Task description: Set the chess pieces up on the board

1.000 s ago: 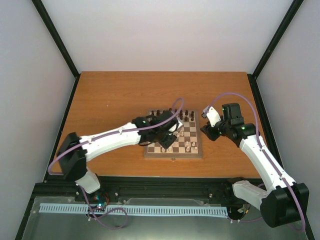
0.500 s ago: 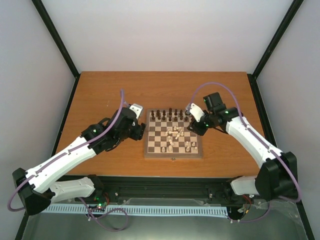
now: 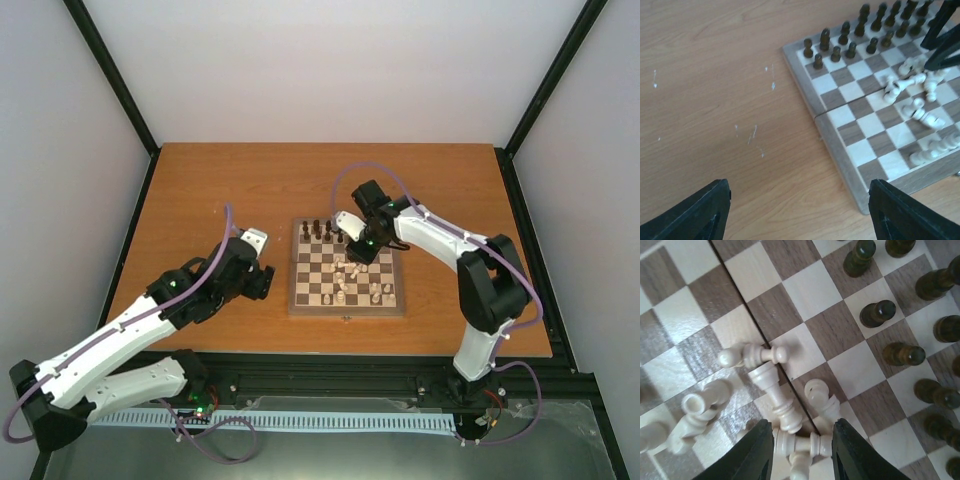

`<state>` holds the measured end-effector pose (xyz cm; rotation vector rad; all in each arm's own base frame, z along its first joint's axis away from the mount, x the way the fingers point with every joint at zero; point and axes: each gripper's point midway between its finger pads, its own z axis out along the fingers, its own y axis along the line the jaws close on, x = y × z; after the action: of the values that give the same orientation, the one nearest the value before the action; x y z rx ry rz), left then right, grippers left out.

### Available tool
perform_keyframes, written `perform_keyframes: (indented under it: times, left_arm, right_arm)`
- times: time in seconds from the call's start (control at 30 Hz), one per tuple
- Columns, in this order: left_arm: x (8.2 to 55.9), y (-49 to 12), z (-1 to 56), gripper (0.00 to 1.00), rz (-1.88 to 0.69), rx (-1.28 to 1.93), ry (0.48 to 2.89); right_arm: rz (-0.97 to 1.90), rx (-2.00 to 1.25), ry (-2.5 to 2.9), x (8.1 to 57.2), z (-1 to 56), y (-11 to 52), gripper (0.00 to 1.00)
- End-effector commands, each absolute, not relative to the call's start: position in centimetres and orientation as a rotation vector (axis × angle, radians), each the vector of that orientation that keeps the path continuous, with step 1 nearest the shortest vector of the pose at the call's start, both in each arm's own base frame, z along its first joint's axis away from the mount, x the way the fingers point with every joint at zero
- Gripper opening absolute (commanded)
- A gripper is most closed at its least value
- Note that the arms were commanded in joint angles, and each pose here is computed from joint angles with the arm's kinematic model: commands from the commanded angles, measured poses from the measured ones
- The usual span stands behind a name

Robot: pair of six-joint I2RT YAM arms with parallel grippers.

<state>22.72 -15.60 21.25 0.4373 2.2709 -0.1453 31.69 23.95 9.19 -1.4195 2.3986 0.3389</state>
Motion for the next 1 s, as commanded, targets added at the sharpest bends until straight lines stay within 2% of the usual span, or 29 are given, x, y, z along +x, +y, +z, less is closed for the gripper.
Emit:
perform_keyframes:
  times: [0.0,0.37,0.73,0.97]
  left_arm:
    - [23.0,-14.4,21.9,0.78,-0.110,0.381,2.225]
    - [23.0,-14.5,21.6,0.78,-0.115,0.381,2.227]
    - [23.0,-14.9,21.3,0.78,-0.129,0.400,2.238]
    - [23.0,-15.0,21.1,0.78,-0.134,0.406,2.243]
  right_arm:
    - [0.276,-1.399,2.432,33.1,8.5,24.3,0.34]
    - [0.308,-1.417,2.461,33.9,6.9,25.4,0.29]
    - [0.338,-1.423,2.478,33.5,6.4,25.7,0.09]
    - [0.427,-1.414,2.445,32.9,8.2,26.5,0.06]
